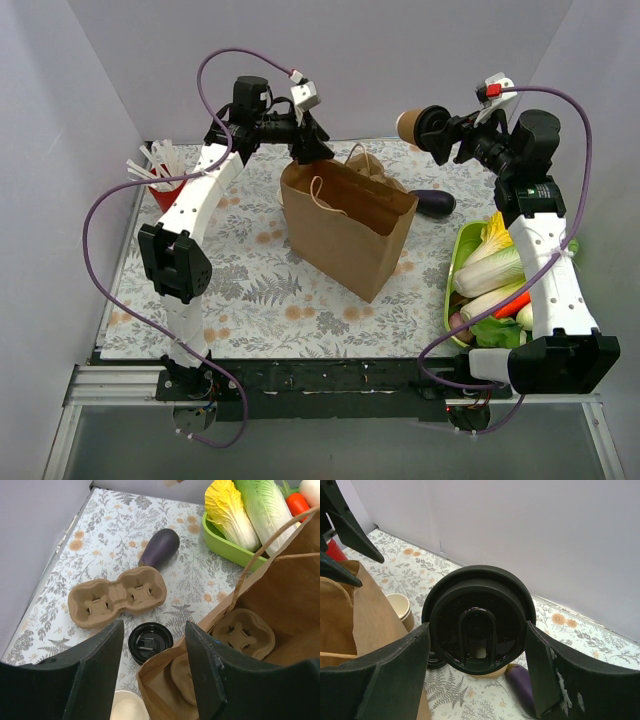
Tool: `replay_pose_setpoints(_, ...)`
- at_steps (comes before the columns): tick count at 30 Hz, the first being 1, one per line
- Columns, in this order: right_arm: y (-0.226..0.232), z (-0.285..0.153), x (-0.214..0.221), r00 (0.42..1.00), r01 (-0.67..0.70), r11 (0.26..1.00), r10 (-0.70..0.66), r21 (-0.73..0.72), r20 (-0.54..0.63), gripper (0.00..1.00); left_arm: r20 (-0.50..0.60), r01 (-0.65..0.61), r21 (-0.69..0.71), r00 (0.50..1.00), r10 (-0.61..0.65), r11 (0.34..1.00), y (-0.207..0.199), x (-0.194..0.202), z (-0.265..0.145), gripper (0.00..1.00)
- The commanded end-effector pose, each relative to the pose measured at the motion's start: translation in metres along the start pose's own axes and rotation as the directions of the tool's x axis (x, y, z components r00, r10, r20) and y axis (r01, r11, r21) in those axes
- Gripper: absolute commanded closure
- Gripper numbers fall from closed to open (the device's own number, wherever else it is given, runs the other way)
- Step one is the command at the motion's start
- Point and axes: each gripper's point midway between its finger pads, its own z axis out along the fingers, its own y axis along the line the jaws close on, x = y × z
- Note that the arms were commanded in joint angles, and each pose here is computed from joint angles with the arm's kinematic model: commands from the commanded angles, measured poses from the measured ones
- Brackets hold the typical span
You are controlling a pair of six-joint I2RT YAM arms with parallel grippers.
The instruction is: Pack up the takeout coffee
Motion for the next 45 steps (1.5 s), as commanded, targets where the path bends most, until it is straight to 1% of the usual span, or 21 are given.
replay_pose_setpoints(1,0.003,-0.003,-0.033,0.997,0.031,0.999,-0.03,-0.014,0.072,0.99,0.058,-0.1,0.033,0.994,0.098,0.994,-0.019,-0.04,-0.014,0.47)
replay_pose_setpoints(4,0.003,-0.002,-0.032,0.998,0.028,0.999,-0.026,-0.019,0.066,0.99,0.066,-0.12,0.05,0.991,0.117,0.991,-0.019,-0.042,-0.013,0.42)
replay_pose_setpoints(8,0.003,-0.002,-0.031,0.998,0.025,0.999,-0.024,-0.023,0.062,0.99,0.029,-0.128,0.044,0.992,0.126,0.991,-0.013,-0.03,-0.01,0.4)
replay_pose_setpoints(13,0.003,0.0,-0.031,0.998,0.0,1.0,0.001,-0.024,0.06,0.99,-0.025,-0.118,0.014,0.993,0.119,0.993,0.002,-0.012,-0.004,0.4)
replay_pose_setpoints(21,0.003,0.001,-0.029,0.999,0.003,0.999,-0.001,-0.032,0.049,0.99,-0.043,-0.127,0.039,0.991,0.128,0.991,0.003,-0.002,0.001,0.42)
replay_pose_setpoints(25,0.005,-0.001,-0.027,0.999,0.006,0.999,-0.004,-0.034,0.047,0.99,-0.049,-0.122,0.05,0.991,0.124,0.991,-0.001,-0.001,-0.001,0.51)
replay_pose_setpoints(28,0.005,-0.001,-0.027,0.999,0.005,0.999,-0.003,-0.039,0.044,0.99,-0.04,-0.123,0.058,0.991,0.126,0.991,-0.007,-0.006,-0.004,0.61)
replay_pose_setpoints(29,0.006,-0.002,-0.027,0.999,0.005,0.999,-0.003,-0.041,0.044,0.99,-0.041,-0.124,0.052,0.991,0.126,0.991,-0.008,-0.007,-0.006,0.66)
replay_pose_setpoints(30,0.006,-0.001,-0.028,0.999,0.005,0.999,-0.003,-0.042,0.044,0.99,-0.042,-0.123,0.049,0.991,0.125,0.991,-0.01,-0.009,-0.006,0.74)
replay_pose_setpoints(32,0.007,-0.002,-0.029,0.999,0.005,0.999,-0.003,-0.044,0.044,0.99,-0.04,-0.127,0.03,0.991,0.128,0.992,-0.013,-0.016,-0.013,0.8)
replay_pose_setpoints(33,0.007,-0.002,-0.028,0.999,0.002,0.999,0.0,-0.047,0.04,0.99,-0.049,-0.131,0.012,0.99,0.132,0.991,-0.014,-0.018,-0.016,0.86)
replay_pose_setpoints(34,0.008,-0.002,-0.029,0.999,0.004,0.999,-0.002,-0.05,0.043,0.99,-0.052,-0.134,0.002,0.99,0.134,0.991,-0.019,-0.022,-0.023,0.89)
replay_pose_setpoints(35,0.009,-0.003,-0.029,0.999,0.003,0.999,-0.001,-0.053,0.042,0.99,-0.061,-0.13,-0.007,0.99,0.129,0.992,-0.02,-0.021,-0.026,0.91)
replay_pose_setpoints(36,0.011,-0.003,-0.029,0.999,0.002,0.998,0.0,-0.062,0.039,0.99,-0.083,-0.114,-0.019,0.99,0.112,0.993,-0.024,-0.019,-0.03,0.97)
replay_pose_setpoints(37,0.012,-0.004,-0.03,0.999,0.002,0.998,0.0,-0.068,0.039,0.99,-0.1,-0.099,-0.024,0.99,0.097,0.995,-0.027,-0.015,-0.033,1.0)
replay_pose_setpoints(38,0.014,-0.005,-0.032,0.999,0.028,0.997,-0.024,-0.078,0.04,0.99,-0.11,-0.095,-0.041,0.99,0.09,0.995,-0.032,-0.018,-0.04,1.0)
replay_pose_setpoints(40,0.019,-0.008,-0.038,0.998,0.046,0.993,-0.042,-0.106,0.047,0.99,-0.17,-0.032,-0.077,0.985,0.018,0.997,-0.036,-0.001,-0.048,1.0)
replay_pose_setpoints(41,0.022,-0.007,-0.04,0.997,0.059,0.99,-0.053,-0.125,0.047,0.99,-0.174,-0.012,-0.1,0.985,-0.005,0.995,-0.043,-0.005,-0.056,1.0)
replay_pose_setpoints(44,0.04,-0.011,-0.051,0.997,0.079,0.969,-0.072,-0.233,0.037,0.99,-0.207,0.074,-0.135,0.973,-0.101,0.988,-0.063,0.009,-0.07,1.0)
replay_pose_setpoints(45,0.052,-0.018,-0.057,0.997,0.075,0.954,-0.069,-0.289,0.031,0.99,-0.212,0.099,-0.146,0.969,-0.129,0.984,-0.068,0.013,-0.074,1.0)
